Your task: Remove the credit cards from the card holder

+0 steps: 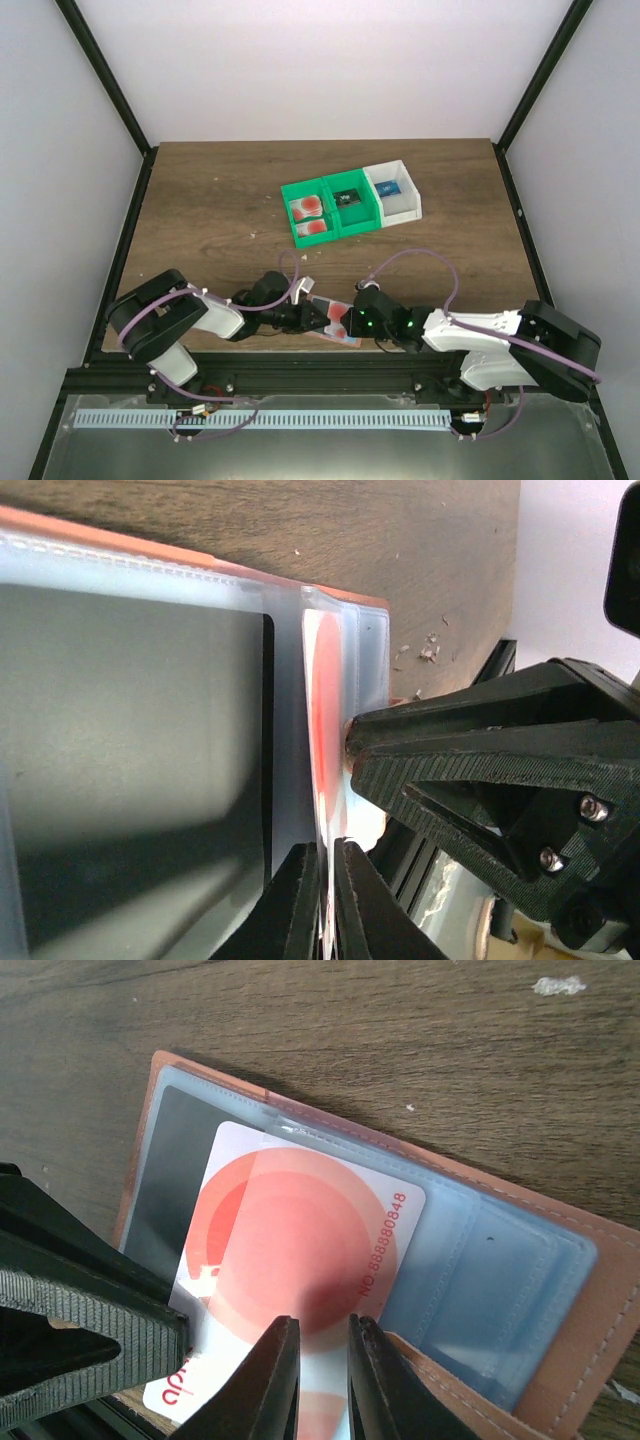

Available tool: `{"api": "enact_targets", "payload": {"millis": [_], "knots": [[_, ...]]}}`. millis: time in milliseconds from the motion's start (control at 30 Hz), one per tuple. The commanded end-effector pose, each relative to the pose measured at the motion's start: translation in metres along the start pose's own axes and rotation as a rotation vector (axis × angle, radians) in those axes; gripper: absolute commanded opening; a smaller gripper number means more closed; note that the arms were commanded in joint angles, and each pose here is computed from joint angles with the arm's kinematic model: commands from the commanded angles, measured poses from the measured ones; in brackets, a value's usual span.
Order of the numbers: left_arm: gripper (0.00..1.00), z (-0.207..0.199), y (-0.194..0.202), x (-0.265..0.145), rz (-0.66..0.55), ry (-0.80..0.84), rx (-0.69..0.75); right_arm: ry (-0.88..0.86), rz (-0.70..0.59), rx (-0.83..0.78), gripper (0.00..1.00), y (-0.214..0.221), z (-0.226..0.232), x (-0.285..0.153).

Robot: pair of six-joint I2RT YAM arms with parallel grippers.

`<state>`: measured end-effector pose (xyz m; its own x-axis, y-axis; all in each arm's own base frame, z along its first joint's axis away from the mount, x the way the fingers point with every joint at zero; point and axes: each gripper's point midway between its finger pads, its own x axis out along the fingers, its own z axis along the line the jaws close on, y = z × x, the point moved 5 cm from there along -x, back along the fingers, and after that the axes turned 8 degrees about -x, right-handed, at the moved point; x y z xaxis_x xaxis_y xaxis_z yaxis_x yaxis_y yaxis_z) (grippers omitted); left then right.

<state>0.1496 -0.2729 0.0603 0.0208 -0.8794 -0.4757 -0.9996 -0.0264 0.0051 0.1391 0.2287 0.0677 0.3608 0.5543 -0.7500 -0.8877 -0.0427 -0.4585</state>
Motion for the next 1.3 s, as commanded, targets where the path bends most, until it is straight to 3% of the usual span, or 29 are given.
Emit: {"api": "enact_targets", "payload": {"millis": [0,67,900,1267], "knots": [[0.05,-0.01,-0.003,0.003,-0.007,0.041,0.027,0.02,0.023,-0.012,0.16,0.009,-0.007,0.001],[0.0,-0.01,-0.003,0.003,-0.008,0.041,0.026,0.023,0.024,-0.009,0.16,0.009,-0.008,0.001],[0.0,-0.005,-0.013,-0.029,-0.104,-0.048,0.033,0.047,0.021,-0.01,0.16,0.009,-0.012,-0.001],[0.0,-0.023,-0.021,-0.055,-0.211,-0.084,0.074,0.035,0.013,-0.036,0.16,0.003,-0.005,-0.005]]}}
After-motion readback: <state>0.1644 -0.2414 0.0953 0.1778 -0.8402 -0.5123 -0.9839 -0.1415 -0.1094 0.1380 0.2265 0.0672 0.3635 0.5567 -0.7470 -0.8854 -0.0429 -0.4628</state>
